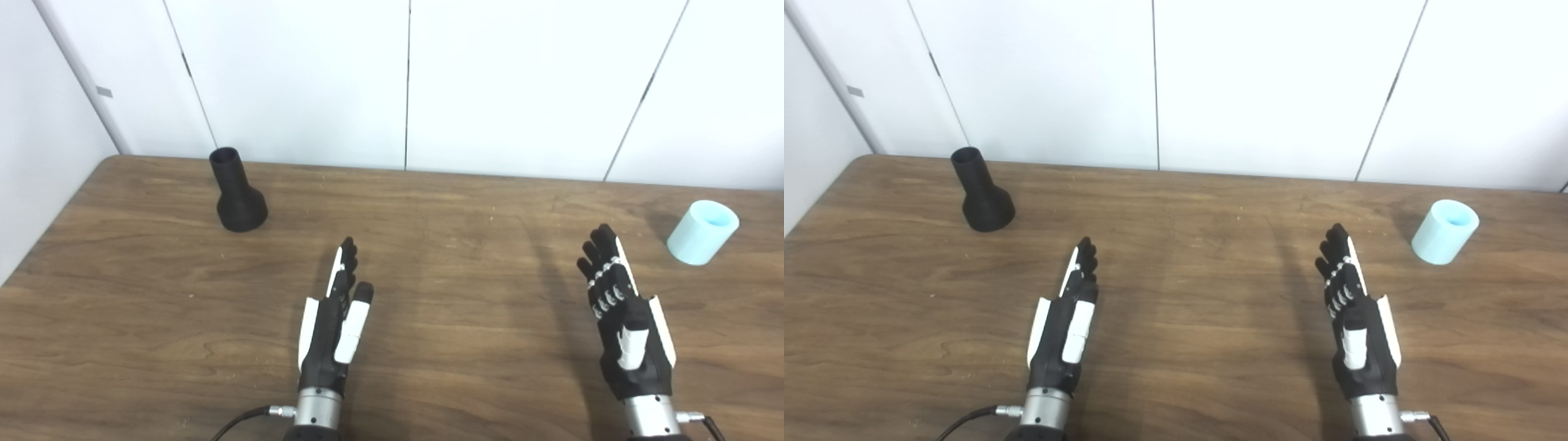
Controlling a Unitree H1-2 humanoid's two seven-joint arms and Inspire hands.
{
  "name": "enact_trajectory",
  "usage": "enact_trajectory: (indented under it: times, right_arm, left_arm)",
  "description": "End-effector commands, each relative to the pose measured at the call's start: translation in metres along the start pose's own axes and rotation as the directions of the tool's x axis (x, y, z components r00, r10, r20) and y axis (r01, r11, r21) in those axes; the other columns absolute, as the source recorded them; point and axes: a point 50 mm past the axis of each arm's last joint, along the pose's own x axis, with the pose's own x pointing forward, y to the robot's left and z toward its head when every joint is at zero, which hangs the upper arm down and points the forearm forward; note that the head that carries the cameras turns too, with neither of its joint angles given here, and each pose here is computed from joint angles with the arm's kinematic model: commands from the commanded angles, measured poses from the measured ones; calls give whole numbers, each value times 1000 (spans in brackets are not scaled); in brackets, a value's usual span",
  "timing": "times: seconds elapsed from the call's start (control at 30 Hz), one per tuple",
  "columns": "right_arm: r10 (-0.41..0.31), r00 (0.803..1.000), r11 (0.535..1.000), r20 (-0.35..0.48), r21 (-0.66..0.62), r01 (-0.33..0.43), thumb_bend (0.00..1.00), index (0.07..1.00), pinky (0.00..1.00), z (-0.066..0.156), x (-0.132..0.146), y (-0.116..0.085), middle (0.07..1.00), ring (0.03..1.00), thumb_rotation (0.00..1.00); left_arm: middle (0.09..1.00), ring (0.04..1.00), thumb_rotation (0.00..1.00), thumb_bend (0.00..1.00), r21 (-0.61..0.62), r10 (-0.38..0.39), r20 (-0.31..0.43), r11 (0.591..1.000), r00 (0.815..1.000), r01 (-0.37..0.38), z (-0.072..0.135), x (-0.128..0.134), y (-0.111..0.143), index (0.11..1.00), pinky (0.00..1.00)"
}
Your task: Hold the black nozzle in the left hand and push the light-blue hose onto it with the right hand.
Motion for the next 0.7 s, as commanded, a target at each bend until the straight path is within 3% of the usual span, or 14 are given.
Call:
enact_trajectory:
  times: [0.0, 0.07, 0.23, 0.43, 0.57, 0.67]
  right_arm:
    - [-13, 997, 1000, -73, 0, 13, 722, 1000, 967, -21, -20, -6, 1000, 999, 1000]
    - [-12, 997, 1000, -75, 3, 12, 726, 1000, 966, -21, -20, -3, 1000, 998, 1000]
    - [-12, 997, 1000, -76, 7, 12, 728, 1000, 965, -21, -20, 4, 1000, 998, 1000]
    - [-14, 997, 1000, -76, 3, 14, 725, 1000, 966, -21, -20, 9, 1000, 998, 1000]
    - [-16, 997, 1000, -72, -2, 16, 723, 1000, 967, -21, -20, 12, 1000, 998, 1000]
    - [-19, 997, 1000, -71, -5, 18, 729, 1000, 964, -21, -19, 13, 1000, 995, 1000]
  left_arm:
    - [1000, 1000, 1000, 745, 29, 65, 75, 997, 995, -67, 9, 0, 10, 1000, 1000]
    - [1000, 1000, 1000, 739, 66, 108, 127, 991, 986, -117, 14, 9, 29, 1000, 1000]
    - [1000, 1000, 750, 757, 120, 233, 253, 956, 939, -269, 22, 34, 83, 1000, 1000]
    - [1000, 1000, 653, 758, 189, 309, 344, 902, 887, -388, 15, 62, 127, 1000, 1000]
    - [1000, 1000, 620, 772, 207, 327, 365, 884, 871, -419, 13, 83, 152, 1000, 993]
    - [1000, 1000, 615, 781, 251, 331, 350, 868, 876, -428, 14, 102, 169, 1000, 994]
